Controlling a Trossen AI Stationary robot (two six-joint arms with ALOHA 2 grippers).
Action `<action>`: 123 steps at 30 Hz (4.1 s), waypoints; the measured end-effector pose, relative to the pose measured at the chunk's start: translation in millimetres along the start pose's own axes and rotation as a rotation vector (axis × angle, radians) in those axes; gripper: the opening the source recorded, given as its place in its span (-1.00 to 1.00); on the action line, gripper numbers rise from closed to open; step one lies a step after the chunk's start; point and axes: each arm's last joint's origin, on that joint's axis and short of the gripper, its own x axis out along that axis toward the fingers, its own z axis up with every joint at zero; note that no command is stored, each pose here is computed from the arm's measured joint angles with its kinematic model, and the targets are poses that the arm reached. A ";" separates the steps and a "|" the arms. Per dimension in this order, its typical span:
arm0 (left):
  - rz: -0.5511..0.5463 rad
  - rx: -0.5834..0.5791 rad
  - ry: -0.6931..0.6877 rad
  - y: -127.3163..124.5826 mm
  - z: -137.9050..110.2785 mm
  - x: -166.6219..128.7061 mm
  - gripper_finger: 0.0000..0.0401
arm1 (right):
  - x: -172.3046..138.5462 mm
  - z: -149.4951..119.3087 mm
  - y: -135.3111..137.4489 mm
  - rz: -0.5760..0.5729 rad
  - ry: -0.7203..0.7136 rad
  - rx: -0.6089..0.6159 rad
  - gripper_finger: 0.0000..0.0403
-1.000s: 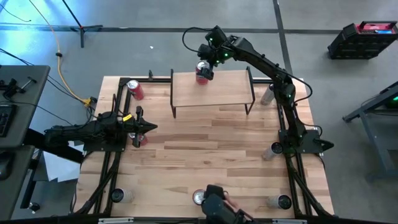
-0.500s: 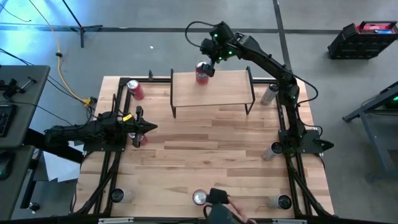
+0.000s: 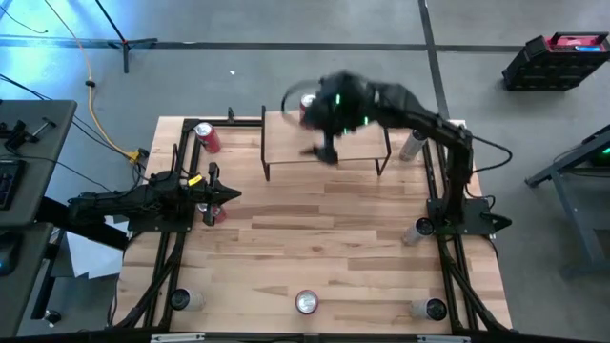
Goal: Place canned beverage on shelf
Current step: Put the red soda can on the shelf aligned with the other red soda can
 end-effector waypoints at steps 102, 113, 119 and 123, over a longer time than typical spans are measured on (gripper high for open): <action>0.000 0.000 0.000 0.0 0.0 0.0 -0.98 | 126.0 -144.9 395.1 0.346 -0.125 -0.083 0.97; 0.000 0.000 0.000 0.0 0.0 0.0 -0.98 | 138.8 -137.7 376.0 0.344 -0.116 -0.098 0.97; 0.000 0.000 0.000 0.0 0.0 0.0 -0.98 | 143.6 -135.1 367.9 0.334 -0.111 -0.087 0.97; 0.000 0.000 0.000 0.0 0.0 0.0 -0.98 | 149.3 -132.1 358.2 0.312 -0.108 -0.071 0.97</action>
